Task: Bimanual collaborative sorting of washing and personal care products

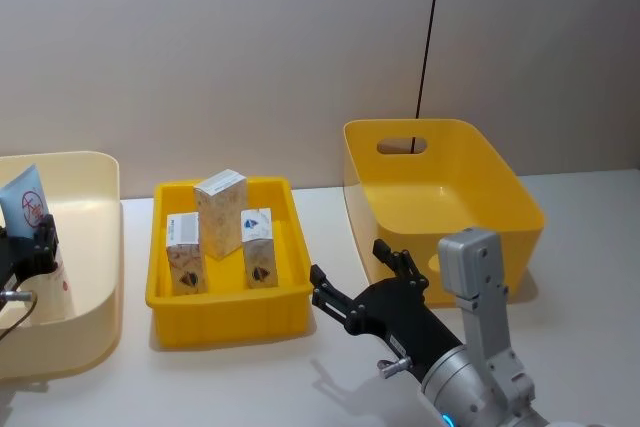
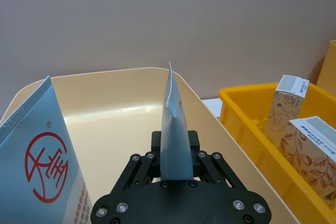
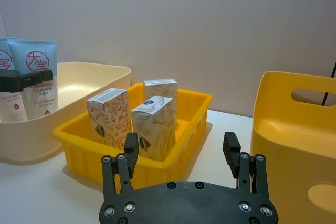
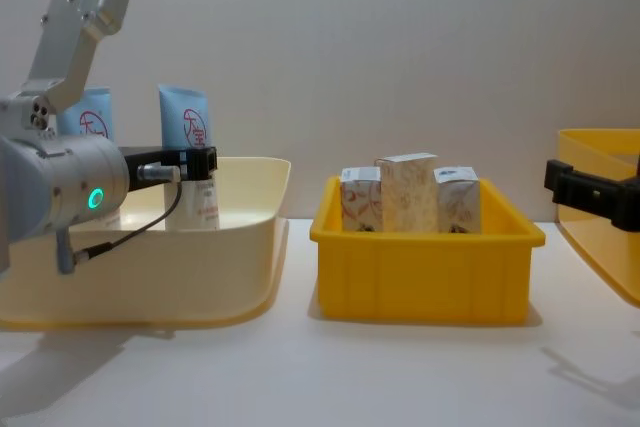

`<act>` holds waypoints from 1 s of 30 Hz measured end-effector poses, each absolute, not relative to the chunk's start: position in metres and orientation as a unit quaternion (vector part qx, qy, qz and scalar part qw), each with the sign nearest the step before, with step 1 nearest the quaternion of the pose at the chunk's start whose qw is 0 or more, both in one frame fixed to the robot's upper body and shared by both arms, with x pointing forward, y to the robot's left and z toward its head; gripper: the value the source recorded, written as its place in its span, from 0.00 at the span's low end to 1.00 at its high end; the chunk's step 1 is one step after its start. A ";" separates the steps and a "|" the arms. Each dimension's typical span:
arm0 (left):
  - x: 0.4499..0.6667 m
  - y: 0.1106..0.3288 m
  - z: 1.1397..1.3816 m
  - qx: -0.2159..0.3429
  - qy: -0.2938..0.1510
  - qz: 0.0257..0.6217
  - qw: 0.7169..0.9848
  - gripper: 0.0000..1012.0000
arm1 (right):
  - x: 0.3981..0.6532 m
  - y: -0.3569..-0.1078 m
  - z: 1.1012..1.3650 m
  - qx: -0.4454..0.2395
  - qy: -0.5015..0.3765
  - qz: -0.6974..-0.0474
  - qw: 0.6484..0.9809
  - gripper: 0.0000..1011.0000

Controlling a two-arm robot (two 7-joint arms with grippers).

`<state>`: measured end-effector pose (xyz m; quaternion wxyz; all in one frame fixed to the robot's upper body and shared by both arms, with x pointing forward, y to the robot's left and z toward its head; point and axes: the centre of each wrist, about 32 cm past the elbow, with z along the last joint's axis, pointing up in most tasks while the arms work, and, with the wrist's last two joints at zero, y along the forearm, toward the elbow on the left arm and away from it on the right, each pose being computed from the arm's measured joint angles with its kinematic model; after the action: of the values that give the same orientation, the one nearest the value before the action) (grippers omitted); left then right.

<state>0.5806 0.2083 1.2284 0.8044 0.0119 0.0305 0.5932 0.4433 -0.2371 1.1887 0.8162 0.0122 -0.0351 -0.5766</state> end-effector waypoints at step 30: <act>0.583 0.240 1.248 -0.137 0.014 0.469 0.872 0.25 | 0.443 -0.237 1.189 0.012 -0.035 -0.577 0.816 0.99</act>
<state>0.5827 0.2401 1.2483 0.8724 -0.1374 0.0137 0.4689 0.4433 -0.2371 1.1887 0.8162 0.0122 -0.0351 -0.5766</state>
